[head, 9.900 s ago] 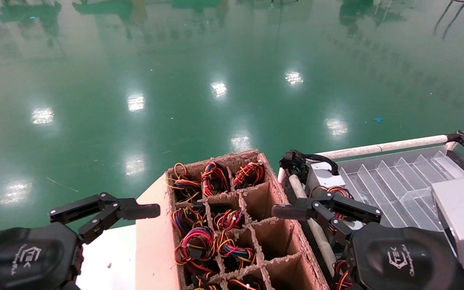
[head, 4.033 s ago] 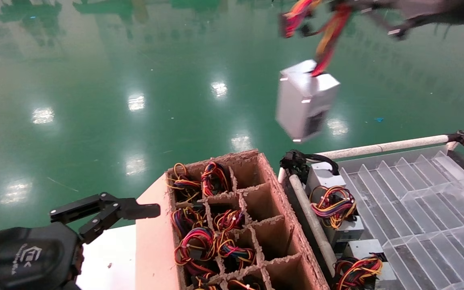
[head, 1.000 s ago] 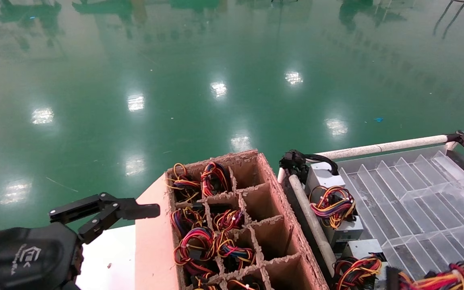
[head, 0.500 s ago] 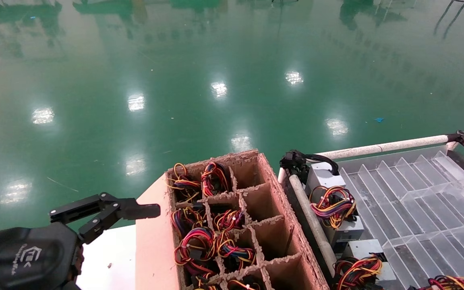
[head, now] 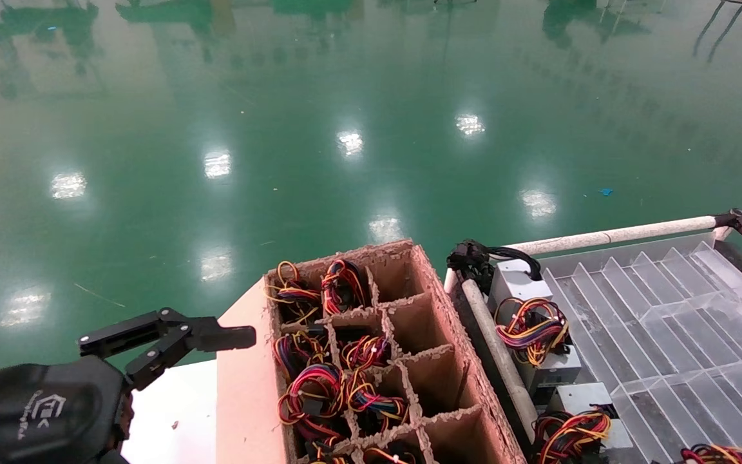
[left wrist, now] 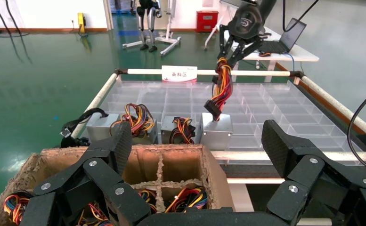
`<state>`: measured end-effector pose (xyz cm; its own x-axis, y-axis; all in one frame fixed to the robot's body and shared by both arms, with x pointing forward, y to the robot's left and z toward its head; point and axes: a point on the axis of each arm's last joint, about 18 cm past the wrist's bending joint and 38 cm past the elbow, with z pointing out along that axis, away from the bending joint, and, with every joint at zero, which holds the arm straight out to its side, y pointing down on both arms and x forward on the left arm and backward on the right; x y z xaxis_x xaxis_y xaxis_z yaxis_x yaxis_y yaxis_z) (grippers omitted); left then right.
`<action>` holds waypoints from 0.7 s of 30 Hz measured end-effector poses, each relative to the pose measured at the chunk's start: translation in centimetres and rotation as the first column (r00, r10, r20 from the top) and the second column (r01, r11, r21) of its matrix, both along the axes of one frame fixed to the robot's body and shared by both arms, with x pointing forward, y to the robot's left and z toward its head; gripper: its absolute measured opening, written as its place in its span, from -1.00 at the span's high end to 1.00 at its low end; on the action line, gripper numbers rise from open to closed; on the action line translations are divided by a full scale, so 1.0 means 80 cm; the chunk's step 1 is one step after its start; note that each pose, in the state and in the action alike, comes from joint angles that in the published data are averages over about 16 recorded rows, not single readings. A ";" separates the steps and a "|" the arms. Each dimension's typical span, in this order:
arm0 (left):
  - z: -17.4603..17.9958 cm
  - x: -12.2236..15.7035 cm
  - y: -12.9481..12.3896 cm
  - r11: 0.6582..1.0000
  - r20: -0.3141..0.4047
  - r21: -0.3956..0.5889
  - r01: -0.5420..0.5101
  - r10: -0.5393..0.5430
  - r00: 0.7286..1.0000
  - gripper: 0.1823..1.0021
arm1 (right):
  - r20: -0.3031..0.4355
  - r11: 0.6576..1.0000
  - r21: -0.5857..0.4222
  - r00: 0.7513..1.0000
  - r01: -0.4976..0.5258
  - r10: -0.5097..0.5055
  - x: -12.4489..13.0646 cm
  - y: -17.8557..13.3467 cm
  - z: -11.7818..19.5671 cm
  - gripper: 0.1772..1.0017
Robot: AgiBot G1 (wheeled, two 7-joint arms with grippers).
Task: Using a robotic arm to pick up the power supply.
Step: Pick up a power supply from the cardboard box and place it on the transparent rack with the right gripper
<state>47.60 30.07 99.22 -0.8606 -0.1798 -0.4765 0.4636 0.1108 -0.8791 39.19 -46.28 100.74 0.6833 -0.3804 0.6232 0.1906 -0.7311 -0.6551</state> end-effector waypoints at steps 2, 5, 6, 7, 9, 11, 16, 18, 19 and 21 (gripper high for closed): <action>0.000 0.000 0.000 1.000 0.000 0.000 0.000 0.000 1.000 -1.00 | -0.003 1.000 0.002 1.000 0.012 -0.012 0.001 -0.003 -0.002 0.88; 0.000 0.000 0.000 1.000 0.000 0.000 0.000 0.000 1.000 -1.00 | -0.007 1.000 0.006 1.000 0.029 -0.029 0.004 -0.007 -0.006 0.88; 0.000 0.000 0.000 1.000 0.000 0.000 0.000 0.000 1.000 -1.00 | -0.008 0.999 0.007 0.999 0.035 -0.035 0.005 -0.008 -0.007 0.88; 0.000 0.000 0.000 1.000 0.000 0.000 0.000 0.000 1.000 -1.00 | -0.009 0.999 0.008 0.999 0.041 -0.041 0.006 -0.010 -0.008 0.88; 0.000 0.000 0.000 1.000 0.000 0.000 0.000 0.000 1.000 -1.00 | -0.010 0.999 0.009 0.999 0.050 -0.050 0.007 -0.013 -0.011 0.88; 0.000 0.000 0.000 1.000 0.000 0.000 0.000 0.000 1.000 -1.00 | -0.012 0.998 0.011 0.998 0.059 -0.059 0.009 -0.016 -0.014 0.88; 0.000 0.000 0.000 1.000 0.000 0.000 0.000 0.000 1.000 -1.00 | -0.015 0.997 0.014 0.997 0.077 -0.077 0.013 -0.024 -0.022 0.88; 0.000 0.000 0.000 1.000 0.000 0.000 0.000 0.000 1.000 -1.00 | -0.016 0.996 0.016 0.997 0.082 -0.082 0.015 -0.026 -0.024 0.88; 0.000 0.000 0.000 1.000 0.000 0.000 0.000 0.000 1.000 -1.00 | -0.016 0.996 0.017 0.996 0.084 -0.084 0.016 -0.028 -0.026 0.88; 0.000 0.000 0.000 1.000 0.000 0.000 0.000 0.000 1.000 -1.00 | -0.015 0.996 0.020 0.996 0.089 -0.088 0.018 -0.030 -0.028 0.88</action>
<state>47.60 30.07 99.22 -0.8606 -0.1798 -0.4765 0.4636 0.1108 -0.8791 40.62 -48.68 98.51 0.6550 -0.4521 0.6055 0.1166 -0.7312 -0.6721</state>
